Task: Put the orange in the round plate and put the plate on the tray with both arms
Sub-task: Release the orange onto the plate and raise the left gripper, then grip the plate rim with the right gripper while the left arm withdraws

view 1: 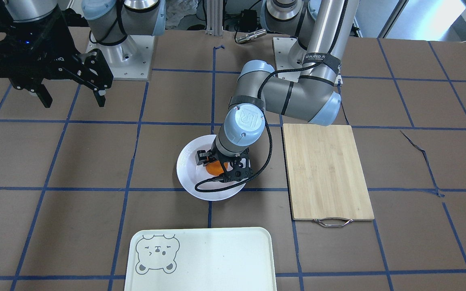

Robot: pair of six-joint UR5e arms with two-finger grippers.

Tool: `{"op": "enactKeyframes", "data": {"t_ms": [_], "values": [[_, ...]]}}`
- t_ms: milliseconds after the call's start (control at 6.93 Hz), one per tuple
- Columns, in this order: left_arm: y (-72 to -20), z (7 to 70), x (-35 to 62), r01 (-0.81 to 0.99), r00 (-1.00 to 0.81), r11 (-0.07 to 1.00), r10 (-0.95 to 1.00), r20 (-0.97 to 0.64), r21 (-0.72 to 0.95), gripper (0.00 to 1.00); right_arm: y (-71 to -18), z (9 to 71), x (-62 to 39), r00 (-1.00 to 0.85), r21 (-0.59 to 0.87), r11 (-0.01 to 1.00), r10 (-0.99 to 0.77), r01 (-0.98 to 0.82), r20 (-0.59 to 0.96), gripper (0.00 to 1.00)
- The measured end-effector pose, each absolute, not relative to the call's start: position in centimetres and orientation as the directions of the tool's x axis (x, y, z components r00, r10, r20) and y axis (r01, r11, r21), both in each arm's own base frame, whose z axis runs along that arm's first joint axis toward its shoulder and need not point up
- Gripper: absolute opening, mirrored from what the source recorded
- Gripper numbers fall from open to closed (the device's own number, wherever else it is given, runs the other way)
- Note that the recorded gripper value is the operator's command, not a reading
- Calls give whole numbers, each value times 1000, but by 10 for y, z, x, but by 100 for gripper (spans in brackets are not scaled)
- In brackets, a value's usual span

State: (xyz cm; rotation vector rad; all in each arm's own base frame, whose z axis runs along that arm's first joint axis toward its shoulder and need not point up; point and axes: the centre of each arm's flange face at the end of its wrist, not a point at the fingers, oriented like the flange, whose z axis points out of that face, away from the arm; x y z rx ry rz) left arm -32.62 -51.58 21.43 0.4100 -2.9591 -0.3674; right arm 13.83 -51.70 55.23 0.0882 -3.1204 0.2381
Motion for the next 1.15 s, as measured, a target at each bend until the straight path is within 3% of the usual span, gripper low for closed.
{"op": "enactKeyframes", "data": {"t_ms": [289,577,866,1155], "values": [[-522,278,-300,-264,-956,942,-284,72,208,100,-527,542,139,-999,-136,989,-49,-50,12,100],[-533,384,-250,-189,-980,966,-197,32,176,100,-559,472,143,-999,20,999,-42,-43,-27,100],[-510,467,-231,-130,-991,987,-132,17,90,100,-583,400,167,-969,159,987,9,-32,-248,100],[-505,488,-225,-101,-995,994,-100,6,-43,100,-577,326,182,-928,166,986,31,-33,-371,100]]}}
